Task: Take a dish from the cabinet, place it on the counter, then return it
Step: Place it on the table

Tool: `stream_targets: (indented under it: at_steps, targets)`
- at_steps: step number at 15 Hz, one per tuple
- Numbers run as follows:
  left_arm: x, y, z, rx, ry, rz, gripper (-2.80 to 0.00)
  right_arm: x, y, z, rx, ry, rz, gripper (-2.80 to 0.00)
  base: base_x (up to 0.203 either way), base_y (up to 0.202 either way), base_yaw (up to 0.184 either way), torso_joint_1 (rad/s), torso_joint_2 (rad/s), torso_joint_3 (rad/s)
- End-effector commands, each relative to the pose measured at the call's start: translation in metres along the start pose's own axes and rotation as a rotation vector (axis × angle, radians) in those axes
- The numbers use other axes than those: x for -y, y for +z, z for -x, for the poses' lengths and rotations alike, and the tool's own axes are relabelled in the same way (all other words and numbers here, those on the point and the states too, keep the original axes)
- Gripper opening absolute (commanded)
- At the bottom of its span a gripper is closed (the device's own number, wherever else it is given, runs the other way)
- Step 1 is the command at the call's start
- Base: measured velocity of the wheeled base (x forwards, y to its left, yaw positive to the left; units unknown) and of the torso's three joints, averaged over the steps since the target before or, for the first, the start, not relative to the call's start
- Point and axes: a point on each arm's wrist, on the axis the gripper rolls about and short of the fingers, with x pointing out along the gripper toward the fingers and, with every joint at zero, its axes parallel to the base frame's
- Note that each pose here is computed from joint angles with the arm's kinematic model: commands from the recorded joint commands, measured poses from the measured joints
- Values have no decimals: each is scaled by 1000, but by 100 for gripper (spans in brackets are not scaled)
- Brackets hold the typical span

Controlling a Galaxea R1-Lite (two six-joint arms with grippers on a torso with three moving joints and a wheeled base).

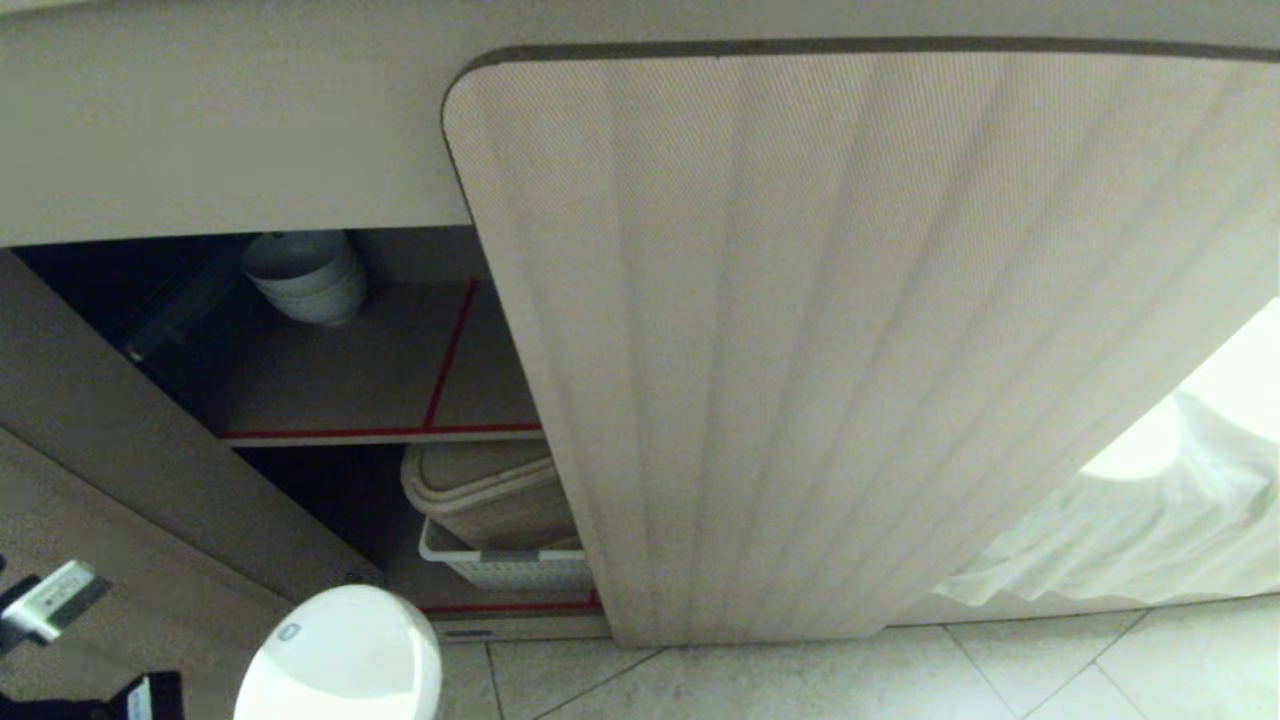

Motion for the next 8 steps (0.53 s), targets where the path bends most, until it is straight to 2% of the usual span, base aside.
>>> stream_targets:
  at_steps: [1, 3, 6, 8]
  targets:
    - [-5, -5, 6, 17, -23, -23, -280, 0, 0, 0, 0, 0, 0, -280, 0, 0, 0, 0, 0, 0]
    - [-6, -6, 7, 22, -25, -62, -280, 0, 0, 0, 0, 0, 0, -280, 0, 0, 0, 0, 0, 0]
    - [-7, -9, 11, 11, -35, -165, -280, 0, 0, 0, 0, 1, 0, -280, 0, 0, 0, 0, 0, 0]
    - [-7, -12, 12, -1, -42, -188, -280, 0, 0, 0, 0, 1, 0, -280, 0, 0, 0, 0, 0, 0]
